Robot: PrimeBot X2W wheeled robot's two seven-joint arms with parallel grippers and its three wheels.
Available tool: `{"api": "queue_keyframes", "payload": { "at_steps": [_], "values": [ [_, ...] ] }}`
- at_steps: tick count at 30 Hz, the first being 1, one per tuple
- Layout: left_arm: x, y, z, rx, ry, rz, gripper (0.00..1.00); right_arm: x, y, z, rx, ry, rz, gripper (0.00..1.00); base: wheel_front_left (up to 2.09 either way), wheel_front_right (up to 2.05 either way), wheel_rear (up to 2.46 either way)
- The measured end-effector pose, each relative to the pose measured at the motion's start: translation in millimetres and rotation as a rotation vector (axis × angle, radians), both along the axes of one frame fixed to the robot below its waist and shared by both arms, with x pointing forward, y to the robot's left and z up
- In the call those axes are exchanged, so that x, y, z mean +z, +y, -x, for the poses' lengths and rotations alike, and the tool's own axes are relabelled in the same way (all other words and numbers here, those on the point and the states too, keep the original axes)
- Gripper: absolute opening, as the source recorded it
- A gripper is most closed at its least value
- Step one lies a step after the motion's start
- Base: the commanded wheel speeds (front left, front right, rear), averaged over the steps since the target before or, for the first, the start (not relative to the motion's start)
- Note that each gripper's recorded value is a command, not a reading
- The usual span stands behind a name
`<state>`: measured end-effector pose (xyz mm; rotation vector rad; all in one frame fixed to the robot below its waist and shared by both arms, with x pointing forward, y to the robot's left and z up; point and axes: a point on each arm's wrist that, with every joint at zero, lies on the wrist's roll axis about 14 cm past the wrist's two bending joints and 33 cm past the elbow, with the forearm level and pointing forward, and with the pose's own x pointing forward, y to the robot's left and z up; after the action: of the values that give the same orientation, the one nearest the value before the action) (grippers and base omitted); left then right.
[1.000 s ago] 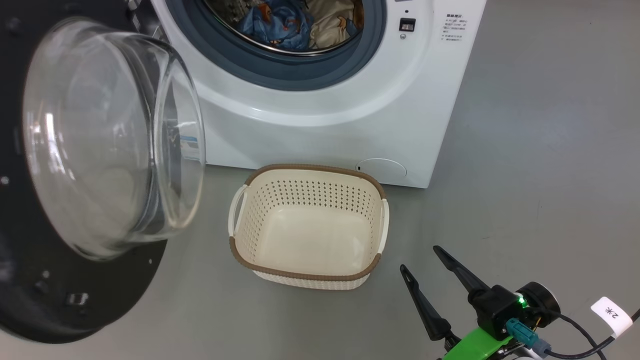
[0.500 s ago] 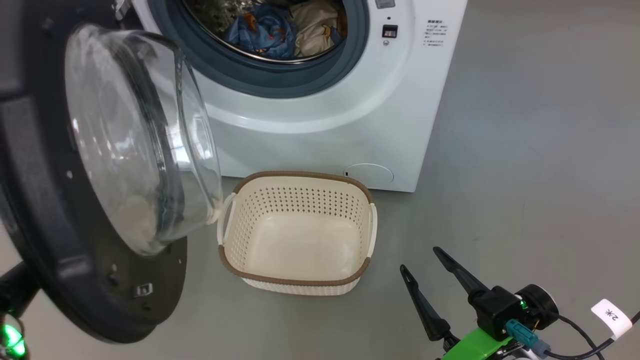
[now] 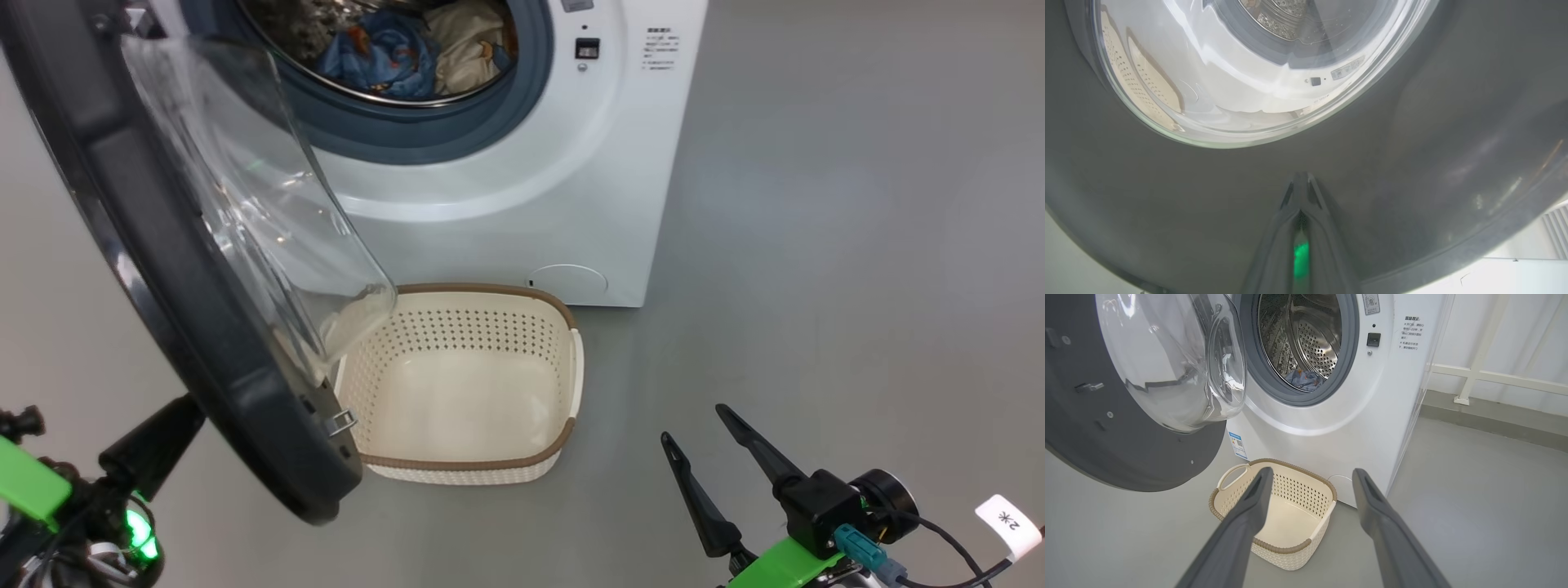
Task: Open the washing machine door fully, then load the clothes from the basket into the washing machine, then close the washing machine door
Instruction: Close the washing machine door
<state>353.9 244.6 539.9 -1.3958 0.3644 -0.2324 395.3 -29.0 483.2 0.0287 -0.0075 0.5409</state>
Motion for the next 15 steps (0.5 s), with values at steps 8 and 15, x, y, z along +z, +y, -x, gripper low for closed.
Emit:
{"api": "queue_keyframes", "payload": {
  "at_steps": [8, 15],
  "values": [
    [-12.5, -31.7, -22.9, -0.024, 0.008, 0.084, 0.00, -0.8, -22.3, 1.6, -0.068, 0.003, 0.002, 1.00, 0.00, 0.00, 0.00],
    [-17.7, -56.4, -40.1, -0.041, -0.004, 0.138, 0.00, -1.6, -42.5, 4.0, -0.129, 0.007, 0.008, 1.00, 0.00, 0.00, 0.00]
  ]
}}
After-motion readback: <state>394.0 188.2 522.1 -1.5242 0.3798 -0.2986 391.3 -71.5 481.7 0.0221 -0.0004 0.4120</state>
